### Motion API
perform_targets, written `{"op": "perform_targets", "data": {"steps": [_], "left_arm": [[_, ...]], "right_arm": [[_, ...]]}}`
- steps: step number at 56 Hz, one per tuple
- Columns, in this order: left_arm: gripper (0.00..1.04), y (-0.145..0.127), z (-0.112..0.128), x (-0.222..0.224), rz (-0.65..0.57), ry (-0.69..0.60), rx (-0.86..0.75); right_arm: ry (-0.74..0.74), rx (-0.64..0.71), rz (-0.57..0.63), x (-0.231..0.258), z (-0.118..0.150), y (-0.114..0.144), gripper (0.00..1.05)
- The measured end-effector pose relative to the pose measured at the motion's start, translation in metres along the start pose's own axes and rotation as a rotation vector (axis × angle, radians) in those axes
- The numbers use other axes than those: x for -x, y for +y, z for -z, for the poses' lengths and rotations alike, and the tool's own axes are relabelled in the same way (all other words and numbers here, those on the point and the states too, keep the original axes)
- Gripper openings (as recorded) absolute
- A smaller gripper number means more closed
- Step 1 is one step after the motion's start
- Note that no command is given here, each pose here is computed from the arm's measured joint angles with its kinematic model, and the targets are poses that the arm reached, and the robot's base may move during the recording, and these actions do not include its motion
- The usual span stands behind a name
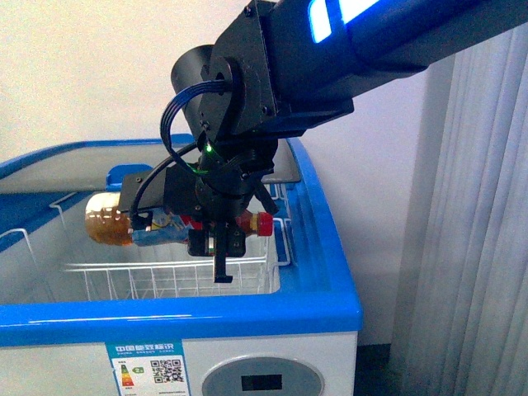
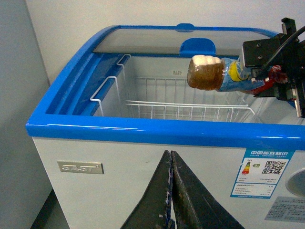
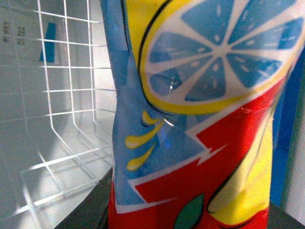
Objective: Put drink in fridge
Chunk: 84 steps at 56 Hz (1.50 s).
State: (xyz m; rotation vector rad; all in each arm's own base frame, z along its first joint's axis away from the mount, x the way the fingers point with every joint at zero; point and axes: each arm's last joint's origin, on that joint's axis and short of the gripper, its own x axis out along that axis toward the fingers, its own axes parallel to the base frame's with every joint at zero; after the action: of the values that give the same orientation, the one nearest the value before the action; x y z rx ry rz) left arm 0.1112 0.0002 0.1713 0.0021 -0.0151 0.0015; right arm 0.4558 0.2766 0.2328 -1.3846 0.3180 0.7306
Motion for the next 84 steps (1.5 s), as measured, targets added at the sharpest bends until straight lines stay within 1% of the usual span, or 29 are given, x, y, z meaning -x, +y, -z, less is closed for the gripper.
{"op": "perform_targets", "data": {"steps": [9, 15, 18, 24, 28, 34, 39, 40, 43, 44, 46, 48, 49, 54, 55, 57, 64, 70, 71, 78, 81, 84], "left_arm": [[0.03, 0.000, 0.000, 0.002, 0.000, 0.001, 0.000], [0.03, 0.000, 0.005, 0.011, 0.000, 0.033, 0.000], [0.03, 0.000, 0.003, 0.013, 0.000, 0.011, 0.000], [0.03, 0.000, 0.003, 0.014, 0.000, 0.007, 0.000], [0.14, 0.000, 0.003, 0.014, 0.000, 0.005, 0.000], [0.26, 0.000, 0.003, 0.014, 0.000, 0.005, 0.000], [0.44, 0.000, 0.003, 0.014, 0.000, 0.005, 0.000], [0.47, 0.000, 0.003, 0.014, 0.000, 0.005, 0.000], [0.58, 0.000, 0.003, 0.014, 0.000, 0.005, 0.000], [0.61, 0.000, 0.003, 0.014, 0.000, 0.005, 0.000], [0.65, 0.000, 0.003, 0.014, 0.000, 0.005, 0.000], [0.72, 0.000, 0.003, 0.014, 0.000, 0.005, 0.000], [0.75, 0.000, 0.003, 0.014, 0.000, 0.005, 0.000], [0.95, 0.000, 0.003, 0.014, 0.000, 0.005, 0.000], [0.98, 0.000, 0.003, 0.014, 0.000, 0.006, 0.000], [0.97, 0.000, 0.003, 0.014, 0.000, 0.006, 0.000], [0.97, 0.000, 0.003, 0.014, 0.001, 0.006, 0.000], [0.97, 0.000, 0.003, 0.014, 0.000, 0.006, 0.000], [0.97, 0.000, 0.003, 0.014, 0.000, 0.006, 0.000], [0.97, 0.000, 0.003, 0.014, 0.000, 0.006, 0.000], [0.97, 0.000, 0.003, 0.014, 0.000, 0.006, 0.000], [0.97, 0.000, 0.003, 0.014, 0.000, 0.006, 0.000]], "right_arm": [[0.006, 0.027, 0.024, -0.012, 0.002, 0.001, 0.44], [0.004, 0.028, 0.104, -0.023, 0.002, 0.006, 0.44], [0.007, 0.028, 0.106, -0.025, 0.003, 0.010, 0.44], [0.009, 0.048, 0.086, -0.032, 0.004, 0.025, 0.44], [0.014, 0.048, 0.079, -0.035, 0.006, 0.031, 0.44], [0.022, 0.059, 0.066, -0.039, 0.009, 0.039, 0.44], [0.013, 0.057, 0.072, -0.040, 0.010, 0.043, 0.44], [0.009, 0.056, 0.073, -0.040, 0.010, 0.043, 0.50], [-0.003, 0.055, 0.074, -0.038, 0.010, 0.043, 0.62], [-0.004, 0.055, 0.075, -0.038, 0.010, 0.043, 0.63], [-0.008, 0.054, 0.075, -0.038, 0.010, 0.043, 0.67], [-0.023, 0.058, 0.078, -0.036, 0.010, 0.042, 0.74], [-0.039, 0.066, 0.082, -0.034, 0.010, 0.039, 0.79], [-0.084, 0.091, 0.095, -0.029, 0.008, 0.034, 0.96], [-0.094, 0.087, 0.093, -0.028, 0.008, 0.034, 0.98], [-0.101, 0.080, 0.094, -0.026, 0.009, 0.031, 0.97], [-0.174, -0.044, 0.093, 0.010, 0.003, -0.004, 0.97], [-0.242, -0.176, 0.105, 0.050, -0.004, -0.037, 0.97], [-0.257, -0.210, 0.092, 0.058, -0.005, -0.043, 0.97], [-0.345, -0.421, 0.027, 0.103, 0.000, -0.063, 0.97], [-0.363, -0.485, 0.029, 0.115, 0.006, -0.067, 0.97], [-0.372, -0.559, 0.056, 0.128, 0.017, -0.072, 0.97]]}}
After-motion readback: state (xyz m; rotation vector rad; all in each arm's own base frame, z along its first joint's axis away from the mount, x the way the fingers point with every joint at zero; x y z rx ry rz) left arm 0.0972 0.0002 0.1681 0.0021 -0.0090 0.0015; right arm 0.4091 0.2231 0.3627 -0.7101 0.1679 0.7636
